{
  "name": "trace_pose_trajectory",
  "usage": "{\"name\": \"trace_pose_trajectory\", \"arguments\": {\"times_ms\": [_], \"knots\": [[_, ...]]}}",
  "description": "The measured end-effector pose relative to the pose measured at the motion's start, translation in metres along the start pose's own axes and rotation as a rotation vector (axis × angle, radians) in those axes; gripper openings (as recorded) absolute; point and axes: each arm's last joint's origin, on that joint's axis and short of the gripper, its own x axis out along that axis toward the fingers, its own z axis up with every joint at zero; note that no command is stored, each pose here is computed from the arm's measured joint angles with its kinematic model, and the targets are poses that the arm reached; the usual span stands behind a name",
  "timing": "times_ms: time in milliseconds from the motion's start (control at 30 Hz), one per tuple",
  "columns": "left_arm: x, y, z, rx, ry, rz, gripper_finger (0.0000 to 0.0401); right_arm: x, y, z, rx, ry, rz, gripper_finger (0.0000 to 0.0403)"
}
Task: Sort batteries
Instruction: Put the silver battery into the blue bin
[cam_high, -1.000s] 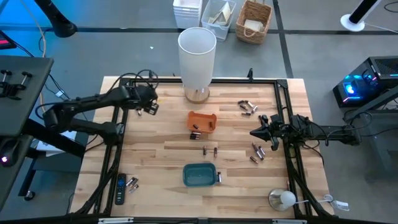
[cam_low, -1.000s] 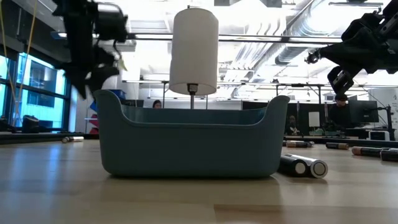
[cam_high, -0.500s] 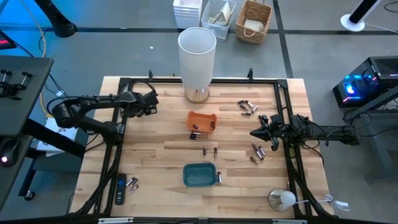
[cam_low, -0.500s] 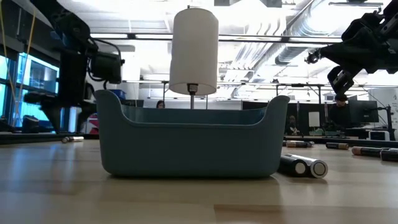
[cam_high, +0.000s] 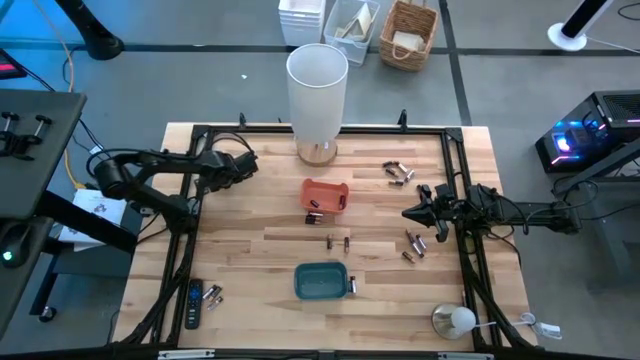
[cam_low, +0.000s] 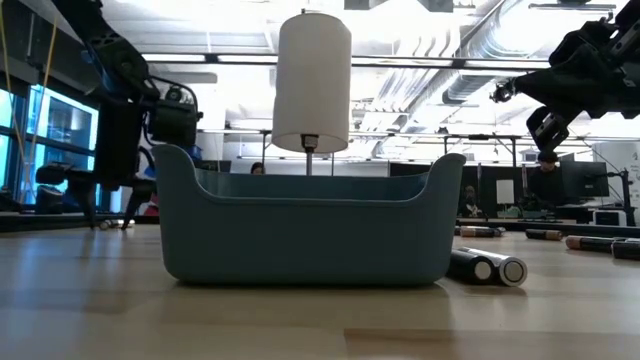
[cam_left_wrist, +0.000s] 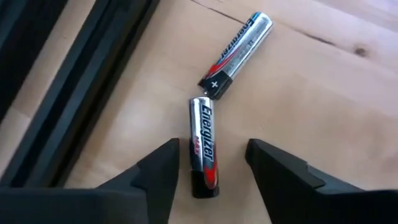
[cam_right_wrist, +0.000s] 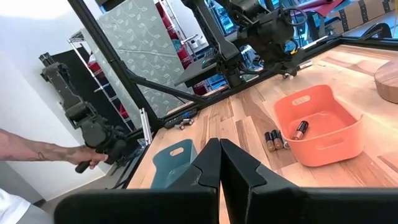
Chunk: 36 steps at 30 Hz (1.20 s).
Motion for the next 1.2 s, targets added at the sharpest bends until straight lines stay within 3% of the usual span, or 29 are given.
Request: {"name": "trace_pose_trajectory", "arguments": {"times_ms": [67, 200, 333, 433, 500, 567, 667, 767, 867, 1000, 1100, 1200], "knots": [[0.0, 0.0, -0.001, -0.006, -0.002, -0.001, 0.0146, 0.0, 0.0, 0.0, 0.0, 0.0, 0.0, 0.0], [-0.003, 0.001, 0.001, 0.009, 0.007, -0.042, 0.0033, 0.0, 0.0, 0.0, 0.0, 0.0, 0.0, 0.0], [-0.013, 0.001, 0.001, 0.062, 0.017, -0.125, 0.0032, 0.0, 0.0, 0.0, 0.0, 0.0, 0.0, 0.0], [-0.032, 0.001, -0.005, 0.189, 0.072, -0.238, 0.0032, 0.0, 0.0, 0.0, 0.0, 0.0, 0.0, 0.0], [-0.051, -0.001, -0.008, 0.259, 0.043, -0.375, 0.0032, 0.0, 0.0, 0.0, 0.0, 0.0, 0.0, 0.0], [-0.077, -0.006, -0.013, 0.359, -0.01, -0.588, 0.0032, 0.0, 0.0, 0.0, 0.0, 0.0, 0.0, 0.0], [-0.126, -0.014, -0.024, 0.551, -0.077, -1.0, 0.0032, 0.0, 0.0, 0.0, 0.0, 0.0, 0.0, 0.0], [-0.172, -0.016, -0.039, 0.775, -0.137, -1.276, 0.0032, 0.0, 0.0, 0.0, 0.0, 0.001, 0.0, 0.0], [-0.204, -0.016, -0.062, 0.993, -0.111, -1.355, 0.0032, 0.0, 0.0, 0.0, 0.0, 0.001, 0.0, 0.0], [-0.226, -0.02, -0.109, 1.389, -0.05, -1.344, 0.0032, 0.0, 0.0, 0.0, 0.0, 0.0, 0.001, 0.0], [-0.232, -0.025, -0.151, 1.678, -0.005, -1.351, 0.0032, 0.0, 0.0, 0.0, 0.0, 0.0, 0.001, 0.0], [-0.229, -0.034, -0.188, 1.875, 0.038, -1.353, 0.0032, 0.0, 0.0, 0.0, 0.0, 0.0, 0.001, 0.0]]}}
